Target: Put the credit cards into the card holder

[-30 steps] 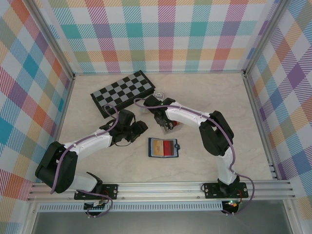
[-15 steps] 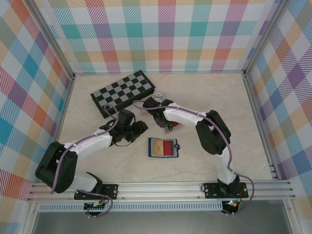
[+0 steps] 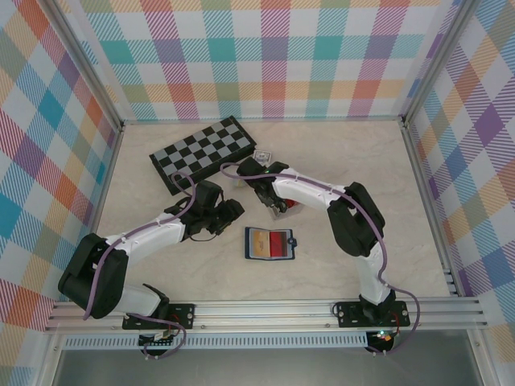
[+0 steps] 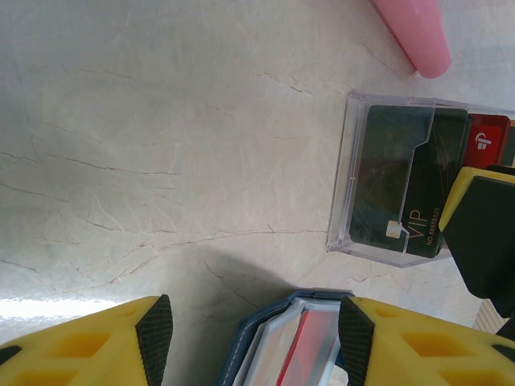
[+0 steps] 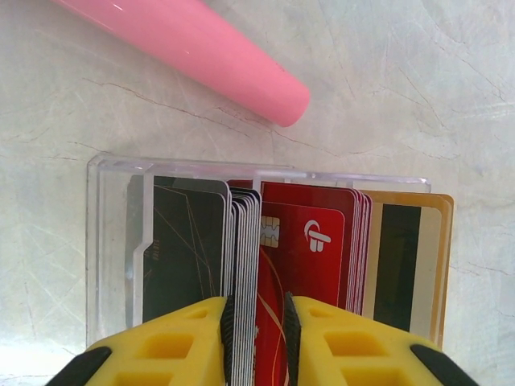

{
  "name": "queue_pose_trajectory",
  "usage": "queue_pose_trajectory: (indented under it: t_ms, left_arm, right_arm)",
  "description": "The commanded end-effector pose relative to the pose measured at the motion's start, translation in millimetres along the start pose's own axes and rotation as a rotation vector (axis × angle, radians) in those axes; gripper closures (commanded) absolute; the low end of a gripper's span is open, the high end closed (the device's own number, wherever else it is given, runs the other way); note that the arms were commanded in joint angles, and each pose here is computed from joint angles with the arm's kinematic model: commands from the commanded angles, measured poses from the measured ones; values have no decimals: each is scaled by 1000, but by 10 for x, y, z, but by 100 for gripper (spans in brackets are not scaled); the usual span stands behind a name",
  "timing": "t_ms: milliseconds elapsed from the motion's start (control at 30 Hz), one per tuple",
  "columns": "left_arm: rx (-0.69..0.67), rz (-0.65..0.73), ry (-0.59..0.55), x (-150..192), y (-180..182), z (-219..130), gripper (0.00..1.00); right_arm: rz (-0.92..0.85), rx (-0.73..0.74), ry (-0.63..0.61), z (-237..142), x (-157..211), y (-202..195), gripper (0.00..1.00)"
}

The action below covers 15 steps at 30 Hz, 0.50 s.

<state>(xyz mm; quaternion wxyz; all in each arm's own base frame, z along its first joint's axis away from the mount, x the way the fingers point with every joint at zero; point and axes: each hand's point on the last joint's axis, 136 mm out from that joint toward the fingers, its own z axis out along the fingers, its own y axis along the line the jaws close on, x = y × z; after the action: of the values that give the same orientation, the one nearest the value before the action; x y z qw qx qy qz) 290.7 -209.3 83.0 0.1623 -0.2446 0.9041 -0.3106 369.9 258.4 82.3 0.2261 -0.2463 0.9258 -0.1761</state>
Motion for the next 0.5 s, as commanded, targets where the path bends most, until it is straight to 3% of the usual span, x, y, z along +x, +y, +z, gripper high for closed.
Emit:
queue_pose_trajectory:
  t_ms: [0,167,467]
  left_arm:
    - [-9,-8,-2,-16,34,-18,41]
    - [-4,-3,1,-19,9,-12,41]
    - [-2,3,15,-16,-23,22,40]
  right_arm:
    - [11,-24,-8,-75,7,-45,73]
    - [19,-96,6,-29,14,102,66]
    - [4,-78,53,199,81,157,62]
